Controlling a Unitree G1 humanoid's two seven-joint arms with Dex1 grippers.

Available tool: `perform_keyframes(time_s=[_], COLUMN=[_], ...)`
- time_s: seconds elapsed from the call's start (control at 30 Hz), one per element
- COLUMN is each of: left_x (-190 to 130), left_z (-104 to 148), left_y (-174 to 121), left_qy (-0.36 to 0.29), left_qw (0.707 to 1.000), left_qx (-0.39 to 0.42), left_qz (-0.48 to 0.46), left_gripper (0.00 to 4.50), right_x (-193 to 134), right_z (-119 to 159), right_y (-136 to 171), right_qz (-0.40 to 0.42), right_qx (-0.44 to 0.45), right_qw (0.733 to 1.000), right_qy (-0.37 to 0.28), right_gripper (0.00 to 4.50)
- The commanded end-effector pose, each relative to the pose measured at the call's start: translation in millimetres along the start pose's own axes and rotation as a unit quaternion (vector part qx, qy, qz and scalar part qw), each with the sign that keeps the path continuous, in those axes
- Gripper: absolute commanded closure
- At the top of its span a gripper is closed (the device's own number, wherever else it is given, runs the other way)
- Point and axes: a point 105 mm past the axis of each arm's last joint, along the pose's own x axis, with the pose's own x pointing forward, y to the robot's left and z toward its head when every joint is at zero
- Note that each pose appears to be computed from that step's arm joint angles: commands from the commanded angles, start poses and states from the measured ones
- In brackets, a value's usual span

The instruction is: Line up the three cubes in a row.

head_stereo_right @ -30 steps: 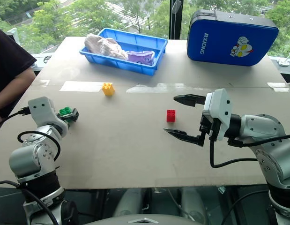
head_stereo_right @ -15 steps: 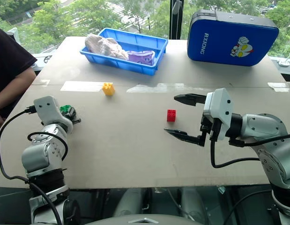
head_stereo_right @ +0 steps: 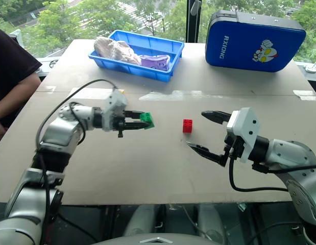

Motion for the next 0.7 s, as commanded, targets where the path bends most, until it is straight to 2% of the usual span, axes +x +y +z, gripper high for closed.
perform_keyframes(time_s=[0.03,0.2,0.7], left_x=[8,25,31], left_z=[-1,-1,-4], left_y=[5,15,26], left_qy=[0.019,0.042,0.049], left_qw=[0.998,0.993,0.993], left_qx=[0.034,0.071,0.089], left_qz=[-0.055,-0.081,-0.053], left_gripper=[3.18,3.18,3.18], right_x=[-14,-29,-36], right_z=[-2,-13,-14], right_y=[1,-2,1], right_qz=[-0.013,-0.035,-0.050], right_qx=[-0.019,-0.012,-0.006], right_qw=[0.999,0.997,0.997], right_qy=[0.032,0.066,0.063], right_gripper=[0.00,0.00,0.00])
